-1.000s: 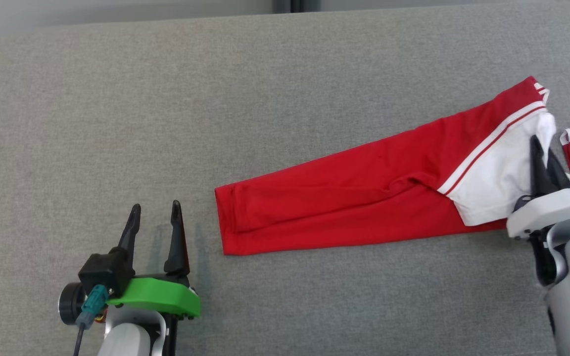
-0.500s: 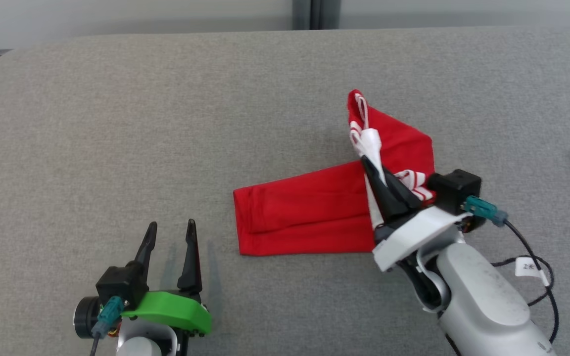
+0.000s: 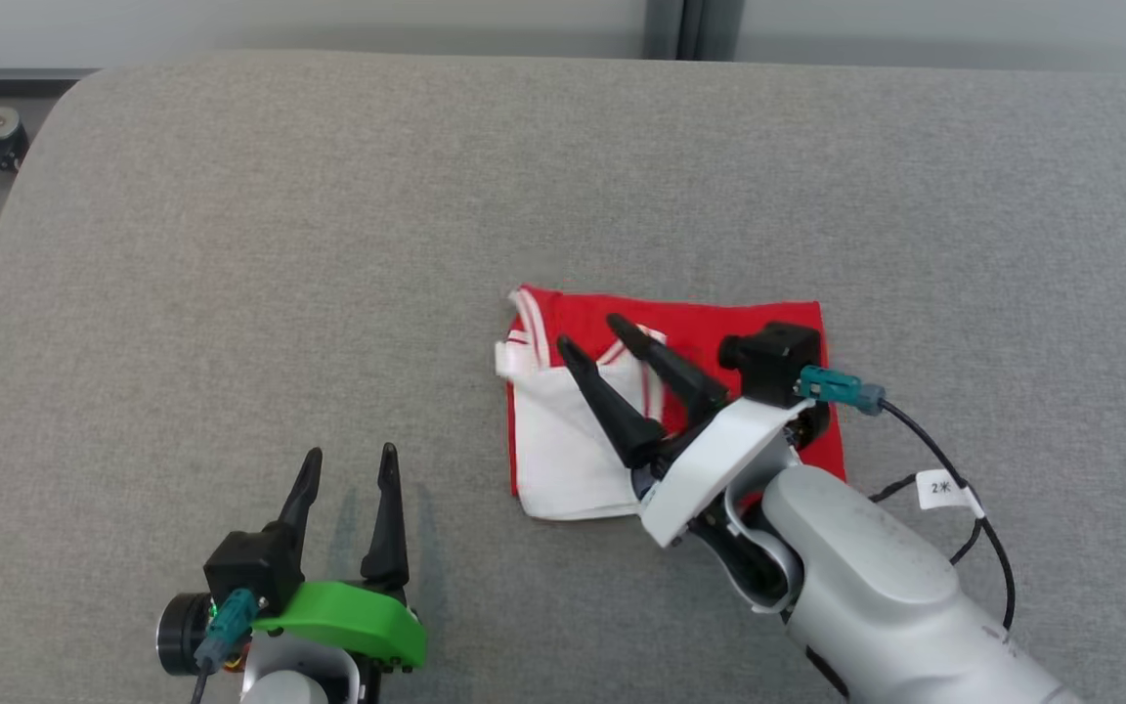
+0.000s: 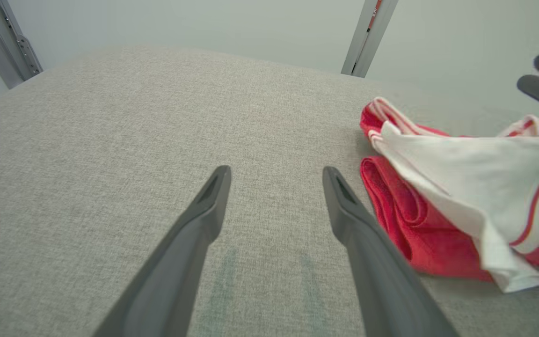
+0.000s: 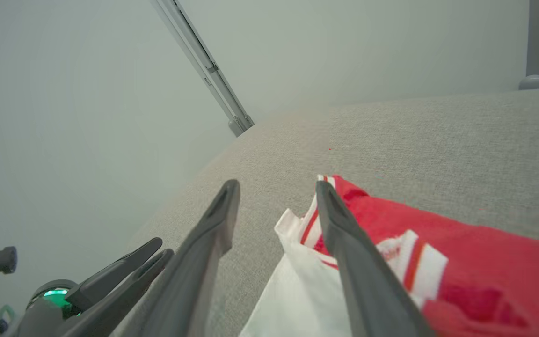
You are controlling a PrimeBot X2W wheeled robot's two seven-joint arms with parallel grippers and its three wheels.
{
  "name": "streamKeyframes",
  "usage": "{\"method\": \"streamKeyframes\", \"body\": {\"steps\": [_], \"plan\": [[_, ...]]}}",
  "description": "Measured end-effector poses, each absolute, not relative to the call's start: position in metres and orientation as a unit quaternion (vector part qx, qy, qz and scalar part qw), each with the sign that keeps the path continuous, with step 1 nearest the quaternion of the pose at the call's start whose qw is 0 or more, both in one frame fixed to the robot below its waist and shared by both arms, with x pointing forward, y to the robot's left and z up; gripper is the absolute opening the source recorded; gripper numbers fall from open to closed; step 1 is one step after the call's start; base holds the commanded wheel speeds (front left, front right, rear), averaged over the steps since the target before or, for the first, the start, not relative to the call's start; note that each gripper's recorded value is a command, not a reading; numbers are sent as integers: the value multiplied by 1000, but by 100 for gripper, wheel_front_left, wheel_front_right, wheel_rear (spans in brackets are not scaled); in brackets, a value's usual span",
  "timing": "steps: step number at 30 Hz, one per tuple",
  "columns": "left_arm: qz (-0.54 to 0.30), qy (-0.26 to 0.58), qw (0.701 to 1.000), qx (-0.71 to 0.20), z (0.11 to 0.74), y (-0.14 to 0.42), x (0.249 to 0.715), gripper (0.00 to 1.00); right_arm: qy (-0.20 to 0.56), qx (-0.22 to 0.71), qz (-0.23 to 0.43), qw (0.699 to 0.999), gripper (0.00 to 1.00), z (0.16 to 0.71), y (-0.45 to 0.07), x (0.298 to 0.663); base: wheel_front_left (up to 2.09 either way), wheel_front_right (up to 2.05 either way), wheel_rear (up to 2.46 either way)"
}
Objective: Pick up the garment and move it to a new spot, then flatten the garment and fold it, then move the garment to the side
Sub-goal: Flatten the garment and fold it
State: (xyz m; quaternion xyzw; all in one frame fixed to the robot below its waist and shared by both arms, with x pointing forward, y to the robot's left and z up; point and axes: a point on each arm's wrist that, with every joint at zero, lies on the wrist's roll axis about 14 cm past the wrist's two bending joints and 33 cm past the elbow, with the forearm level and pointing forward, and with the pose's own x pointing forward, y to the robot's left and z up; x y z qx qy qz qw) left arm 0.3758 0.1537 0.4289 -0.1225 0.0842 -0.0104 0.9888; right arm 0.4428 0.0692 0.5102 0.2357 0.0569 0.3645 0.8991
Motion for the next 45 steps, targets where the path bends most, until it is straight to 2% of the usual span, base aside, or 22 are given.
{"method": "streamKeyframes", "body": {"steps": [3,8,12,16,23,27,35,36,37,45], "plan": [[-15,84,989,-120,429,151,380,100,51,221,320,920,100,504,41,461,0,0,0],[-30,76,990,-112,433,142,389,100,12,180,208,961,100,504,-40,486,0,0,0],[-48,70,991,-103,436,132,396,100,11,146,122,982,100,489,-104,477,0,0,0],[-60,63,992,-91,439,125,403,100,20,115,69,991,100,475,-145,458,0,0,0],[-69,48,994,-65,449,118,404,100,29,90,20,995,100,466,-182,425,0,0,0],[-59,57,995,-62,446,123,381,100,41,88,-4,995,100,458,-196,393,0,0,0],[-54,63,995,-63,443,126,371,100,47,86,0,995,100,454,-193,388,0,0,0],[-53,65,994,-64,441,126,371,100,52,85,8,995,52,451,-188,389,0,0,0],[-53,66,994,-64,441,126,372,100,56,84,13,995,0,449,-185,391,0,0,0],[-57,53,995,-69,448,124,388,100,45,65,87,993,0,462,-140,439,0,0,0]]}}
